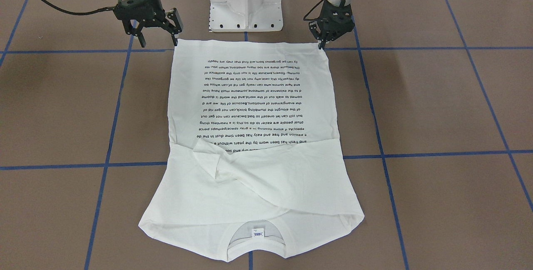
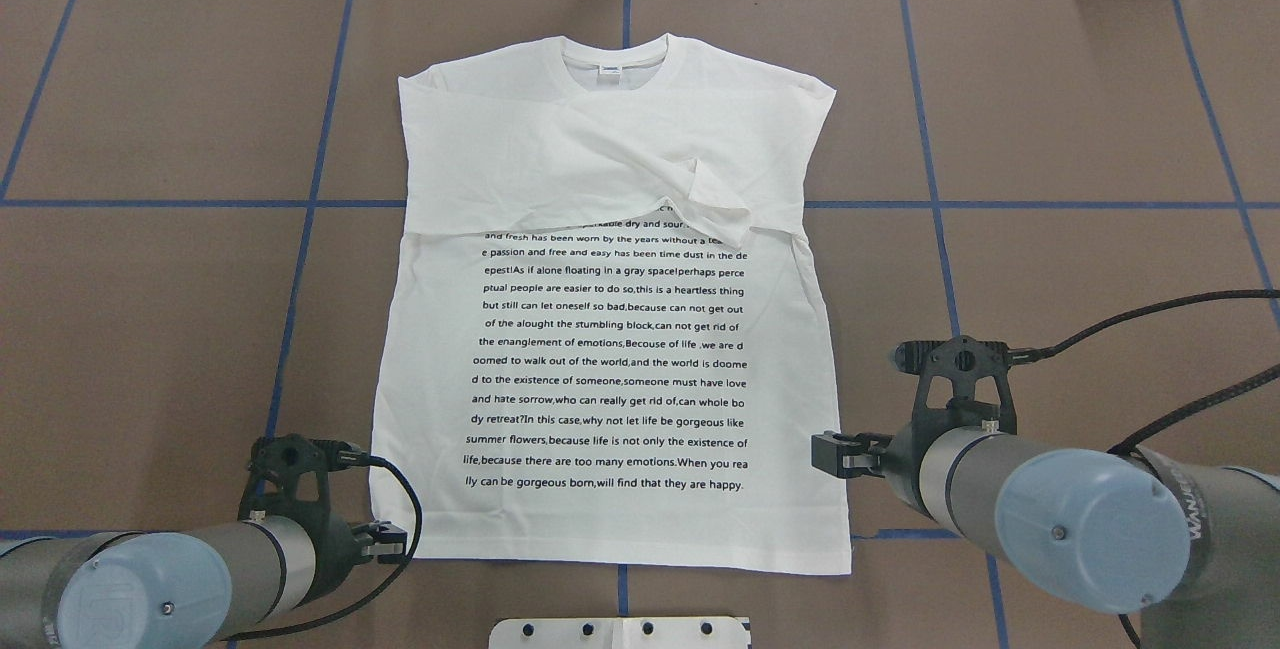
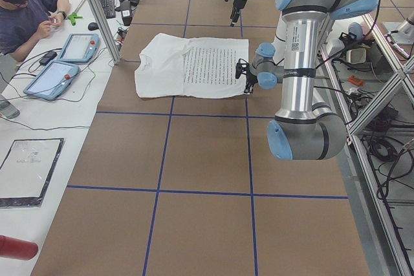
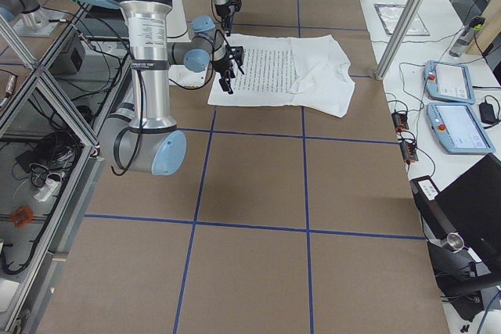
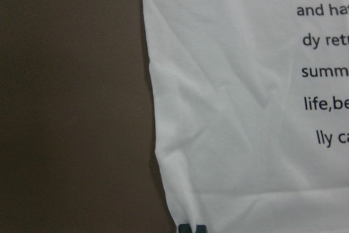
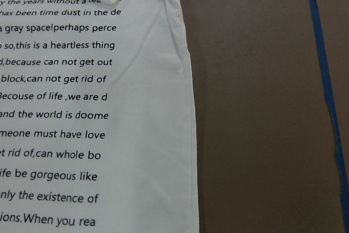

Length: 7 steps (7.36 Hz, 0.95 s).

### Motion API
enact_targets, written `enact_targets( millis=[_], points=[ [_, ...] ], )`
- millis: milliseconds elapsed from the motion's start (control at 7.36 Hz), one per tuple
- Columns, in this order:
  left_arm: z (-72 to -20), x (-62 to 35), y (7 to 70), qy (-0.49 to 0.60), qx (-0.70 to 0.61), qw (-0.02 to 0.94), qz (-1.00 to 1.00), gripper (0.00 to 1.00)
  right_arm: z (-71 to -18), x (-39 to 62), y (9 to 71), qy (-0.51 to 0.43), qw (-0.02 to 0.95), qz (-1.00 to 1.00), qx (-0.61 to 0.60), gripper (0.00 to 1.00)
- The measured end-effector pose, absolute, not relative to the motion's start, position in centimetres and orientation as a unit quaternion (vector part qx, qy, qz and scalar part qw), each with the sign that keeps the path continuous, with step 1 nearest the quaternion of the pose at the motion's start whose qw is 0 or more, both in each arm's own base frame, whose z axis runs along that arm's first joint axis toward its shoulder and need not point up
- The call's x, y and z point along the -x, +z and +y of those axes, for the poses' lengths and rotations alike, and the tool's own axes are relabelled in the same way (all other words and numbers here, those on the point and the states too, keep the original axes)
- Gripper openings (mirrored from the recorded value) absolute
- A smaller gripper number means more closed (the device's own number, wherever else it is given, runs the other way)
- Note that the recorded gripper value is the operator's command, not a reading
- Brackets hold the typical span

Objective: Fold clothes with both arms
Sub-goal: 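Grasp the hem corners nearest the robot with both grippers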

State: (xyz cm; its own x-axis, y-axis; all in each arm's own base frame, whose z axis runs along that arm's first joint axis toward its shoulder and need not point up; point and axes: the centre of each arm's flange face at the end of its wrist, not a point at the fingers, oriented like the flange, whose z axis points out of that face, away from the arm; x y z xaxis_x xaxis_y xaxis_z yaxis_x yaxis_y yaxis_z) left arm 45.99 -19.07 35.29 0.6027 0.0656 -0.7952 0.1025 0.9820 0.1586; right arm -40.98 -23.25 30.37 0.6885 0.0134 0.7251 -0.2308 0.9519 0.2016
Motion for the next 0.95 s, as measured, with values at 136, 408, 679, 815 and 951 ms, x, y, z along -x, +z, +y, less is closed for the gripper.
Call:
enact_targets(
  millis=[136, 408, 679, 815, 951],
  points=[
    [-19.1, -45.2, 33.8, -0.011, -0.095, 0.884, 0.457, 0.00, -22.2, 41.7, 30.6, 0.072, 0.907, -0.390, -0.141, 0.91],
    [-19.0, -44.1, 31.6, -0.011, -0.098, 0.874, 0.477, 0.00, -20.5, 42.8, 32.0, 0.076, 0.901, -0.402, -0.141, 0.81],
    [-19.1, -43.8, 30.8, -0.012, -0.101, 0.869, 0.484, 0.00, -18.9, 44.2, 34.5, 0.083, 0.898, -0.406, -0.149, 0.73],
    [-19.2, -43.7, 30.8, -0.014, -0.103, 0.869, 0.483, 0.00, -17.9, 44.9, 35.1, 0.082, 0.898, -0.404, -0.153, 0.70],
    [-19.3, -43.5, 30.9, -0.017, -0.109, 0.870, 0.481, 0.00, -17.1, 45.3, 35.4, 0.078, 0.898, -0.403, -0.157, 0.68]
  ],
)
